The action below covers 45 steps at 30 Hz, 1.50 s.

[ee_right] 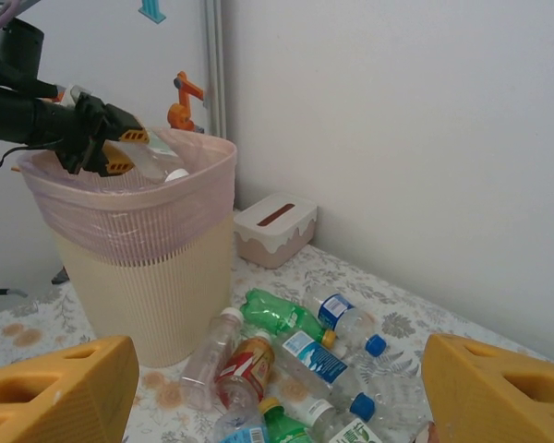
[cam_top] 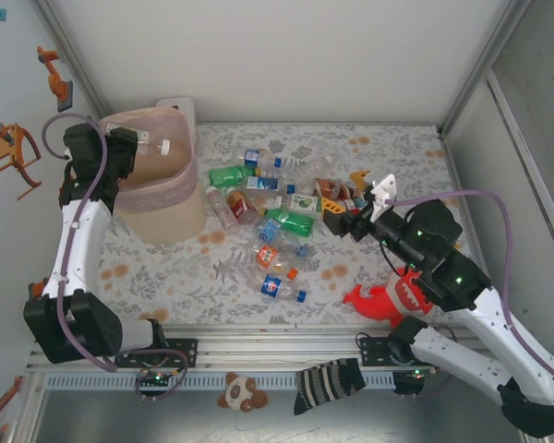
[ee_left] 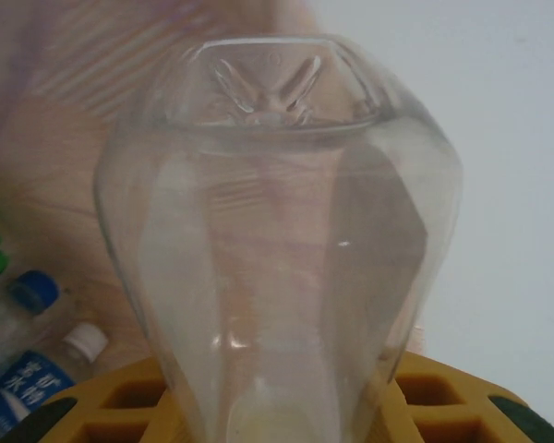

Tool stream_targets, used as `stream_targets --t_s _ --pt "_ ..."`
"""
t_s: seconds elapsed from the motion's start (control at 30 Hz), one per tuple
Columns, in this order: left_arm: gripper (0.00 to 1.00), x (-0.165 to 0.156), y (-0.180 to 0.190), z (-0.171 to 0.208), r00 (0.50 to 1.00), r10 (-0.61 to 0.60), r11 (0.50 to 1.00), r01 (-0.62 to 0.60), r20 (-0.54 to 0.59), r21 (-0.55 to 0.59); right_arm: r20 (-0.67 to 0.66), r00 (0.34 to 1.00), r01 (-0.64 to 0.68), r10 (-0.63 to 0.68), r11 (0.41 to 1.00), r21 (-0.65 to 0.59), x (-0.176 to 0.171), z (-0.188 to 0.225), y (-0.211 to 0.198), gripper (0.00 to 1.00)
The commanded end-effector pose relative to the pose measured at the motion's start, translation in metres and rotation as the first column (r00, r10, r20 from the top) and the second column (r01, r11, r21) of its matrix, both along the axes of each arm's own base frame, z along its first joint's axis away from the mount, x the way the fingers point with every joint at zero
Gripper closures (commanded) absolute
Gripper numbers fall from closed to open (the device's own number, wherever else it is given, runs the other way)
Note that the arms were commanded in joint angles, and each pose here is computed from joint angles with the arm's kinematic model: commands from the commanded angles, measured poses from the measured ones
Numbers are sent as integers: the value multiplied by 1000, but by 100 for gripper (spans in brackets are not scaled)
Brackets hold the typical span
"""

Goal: Put the plastic bottles in the bin

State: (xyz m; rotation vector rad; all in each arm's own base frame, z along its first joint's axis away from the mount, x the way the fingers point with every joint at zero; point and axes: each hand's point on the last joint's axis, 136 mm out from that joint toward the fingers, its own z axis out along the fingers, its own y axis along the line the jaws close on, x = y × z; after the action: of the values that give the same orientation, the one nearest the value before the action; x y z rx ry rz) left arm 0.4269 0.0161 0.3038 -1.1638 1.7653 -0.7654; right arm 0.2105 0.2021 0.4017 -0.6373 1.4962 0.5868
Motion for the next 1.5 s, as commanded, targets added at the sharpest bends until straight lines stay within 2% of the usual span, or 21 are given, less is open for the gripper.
stream_targets --t_s 0.0,0.13,0.33,0.53,0.7,0.87,1.07,1.17,1.3,1.47 --pt "74 -2 -1 -18 992 39 997 -47 -121 -57 -10 1000 -1 1 1000 12 1 -1 2 21" --pt "72 8 -12 -28 980 25 994 -44 -195 -96 -15 1000 0 1 1000 15 1 -2 2 21" --pt "71 26 -26 -37 976 38 981 -77 -215 -177 -16 1000 12 -12 1000 18 -1 -2 -2 21" --pt "69 39 -22 -52 963 127 937 -196 -239 -290 -18 1000 14 -14 1000 19 -3 -1 -4 21" --pt "67 58 -24 -67 955 157 894 -246 -252 -373 -21 1000 14 -13 1000 17 -3 -1 -4 21" --pt "66 69 -23 -86 944 169 876 -275 -282 -395 -26 1000 18 -18 1000 12 -4 -2 -6 21" --pt "63 67 -15 -115 919 178 863 -317 -351 -392 -26 999 24 -24 1000 10 -4 -3 -8 21" --pt "58 64 -14 -132 907 166 859 -326 -387 -394 -30 999 22 -21 1000 10 -3 -4 -6 21" --pt "44 62 -17 -144 901 143 848 -325 -409 -419 -32 999 14 -14 1000 13 -2 -2 -4 21" --pt "29 62 -19 -126 918 126 849 -296 -375 -439 -33 999 17 -17 1000 18 -2 1 -4 21"
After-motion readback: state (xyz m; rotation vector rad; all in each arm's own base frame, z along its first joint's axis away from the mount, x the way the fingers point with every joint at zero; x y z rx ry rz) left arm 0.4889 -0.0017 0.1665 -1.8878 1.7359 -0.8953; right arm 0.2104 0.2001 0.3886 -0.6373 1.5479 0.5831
